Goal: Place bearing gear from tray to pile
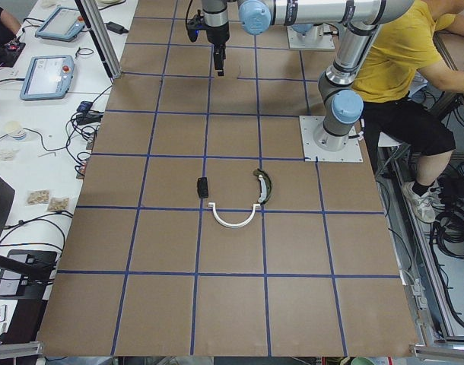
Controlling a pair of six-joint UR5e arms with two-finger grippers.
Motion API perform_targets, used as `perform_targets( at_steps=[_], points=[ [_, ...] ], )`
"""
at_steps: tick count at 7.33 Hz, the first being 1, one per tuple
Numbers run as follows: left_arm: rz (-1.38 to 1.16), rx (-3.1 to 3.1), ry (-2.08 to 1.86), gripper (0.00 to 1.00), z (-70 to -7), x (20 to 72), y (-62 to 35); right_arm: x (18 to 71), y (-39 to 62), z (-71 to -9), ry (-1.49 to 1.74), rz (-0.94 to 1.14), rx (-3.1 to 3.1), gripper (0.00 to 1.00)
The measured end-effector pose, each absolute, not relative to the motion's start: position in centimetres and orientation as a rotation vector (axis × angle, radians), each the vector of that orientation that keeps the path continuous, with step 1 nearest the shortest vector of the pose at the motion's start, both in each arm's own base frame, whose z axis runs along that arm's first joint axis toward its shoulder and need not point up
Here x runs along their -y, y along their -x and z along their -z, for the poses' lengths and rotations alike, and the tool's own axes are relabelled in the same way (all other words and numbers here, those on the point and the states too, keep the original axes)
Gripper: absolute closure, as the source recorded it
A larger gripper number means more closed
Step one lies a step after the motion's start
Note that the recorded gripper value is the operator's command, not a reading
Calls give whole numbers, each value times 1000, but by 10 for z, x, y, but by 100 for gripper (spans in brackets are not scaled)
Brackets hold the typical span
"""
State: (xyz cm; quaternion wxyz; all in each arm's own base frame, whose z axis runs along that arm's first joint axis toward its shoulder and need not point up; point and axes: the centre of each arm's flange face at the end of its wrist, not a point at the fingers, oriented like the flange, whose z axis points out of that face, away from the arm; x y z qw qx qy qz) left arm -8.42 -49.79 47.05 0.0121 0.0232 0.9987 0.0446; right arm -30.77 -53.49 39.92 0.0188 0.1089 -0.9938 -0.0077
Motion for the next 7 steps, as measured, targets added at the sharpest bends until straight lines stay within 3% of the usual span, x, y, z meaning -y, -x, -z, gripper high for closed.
perform_targets(
  at_steps=[2,5,6,7],
  points=[
    [-138,-3114,-70,0,-470,498,83,513,421,-316,-355,25,3086,0],
    [-135,-3115,-68,0,-471,498,83,488,479,-230,-291,80,3159,0],
    [-135,-3115,-68,0,-471,498,83,487,486,-214,-284,88,3156,5],
    [-135,-3115,-68,0,-471,498,83,485,488,-200,-265,92,3154,18]
  ],
)
